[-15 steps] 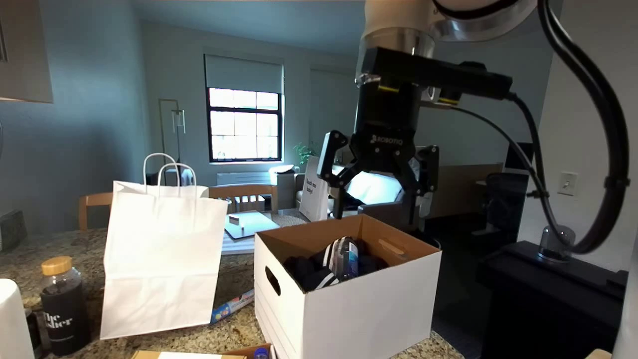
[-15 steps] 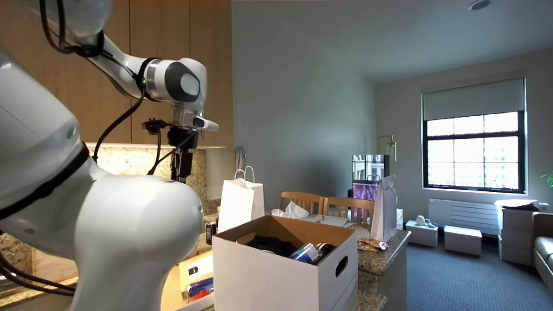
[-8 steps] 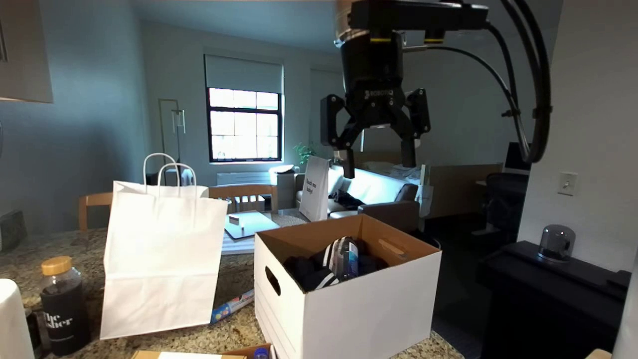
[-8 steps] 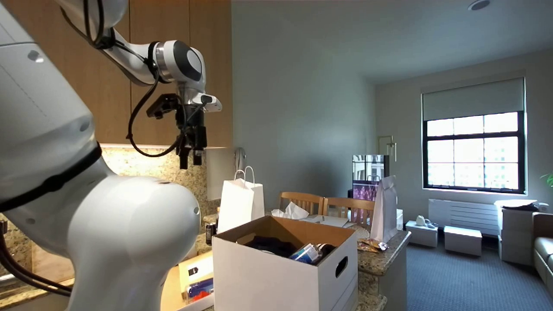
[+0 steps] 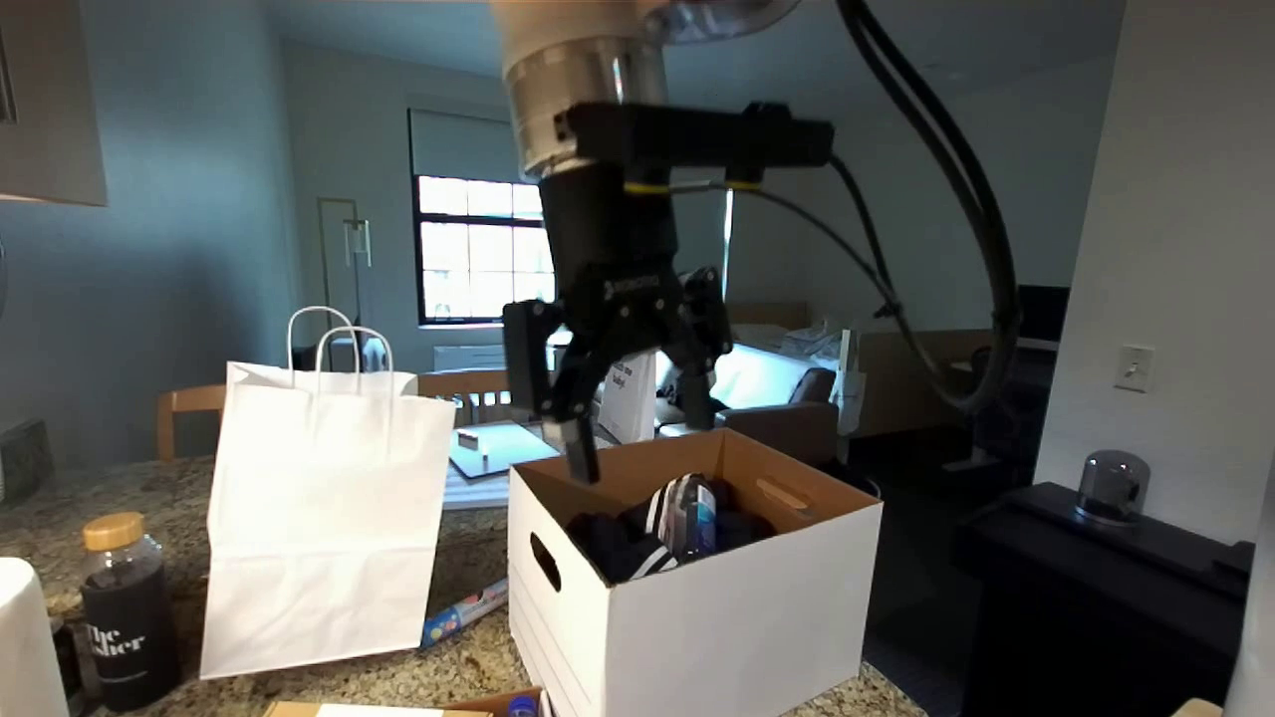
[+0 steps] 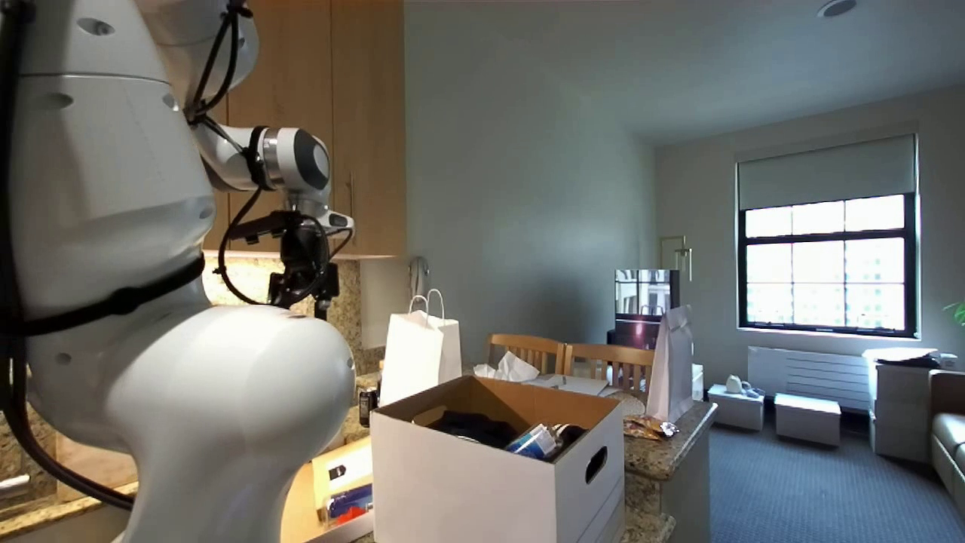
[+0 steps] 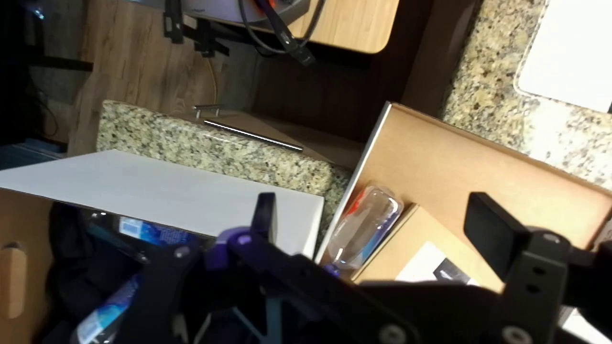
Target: Pick up two empty bottles and place them in the white storage box
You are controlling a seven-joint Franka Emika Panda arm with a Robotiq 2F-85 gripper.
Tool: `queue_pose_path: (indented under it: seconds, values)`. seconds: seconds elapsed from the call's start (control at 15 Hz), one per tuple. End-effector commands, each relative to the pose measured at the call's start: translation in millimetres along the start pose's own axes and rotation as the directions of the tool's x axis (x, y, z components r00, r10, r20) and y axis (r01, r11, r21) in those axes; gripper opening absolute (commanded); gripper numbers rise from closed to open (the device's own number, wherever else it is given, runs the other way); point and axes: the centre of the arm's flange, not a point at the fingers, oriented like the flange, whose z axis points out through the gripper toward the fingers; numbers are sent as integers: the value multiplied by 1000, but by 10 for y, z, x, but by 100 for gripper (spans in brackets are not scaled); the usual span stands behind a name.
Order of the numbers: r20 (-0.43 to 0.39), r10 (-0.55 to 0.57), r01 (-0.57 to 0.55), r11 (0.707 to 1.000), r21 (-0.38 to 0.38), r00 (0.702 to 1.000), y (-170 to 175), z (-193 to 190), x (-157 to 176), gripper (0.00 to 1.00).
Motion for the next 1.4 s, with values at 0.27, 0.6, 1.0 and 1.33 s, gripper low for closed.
queue_pose_path:
  seconds: [0.27,0.6,1.0,1.33]
  values:
    - [-120,-10,29,988,153,993,-1133,1326,341,100]
    - [-19,179,-165,937,309,984,-1422,2116,631,100]
    - [136,386,-408,850,332,913,-1536,2919,483,100]
    - [233,580,-624,703,342,781,-1340,3274,390,100]
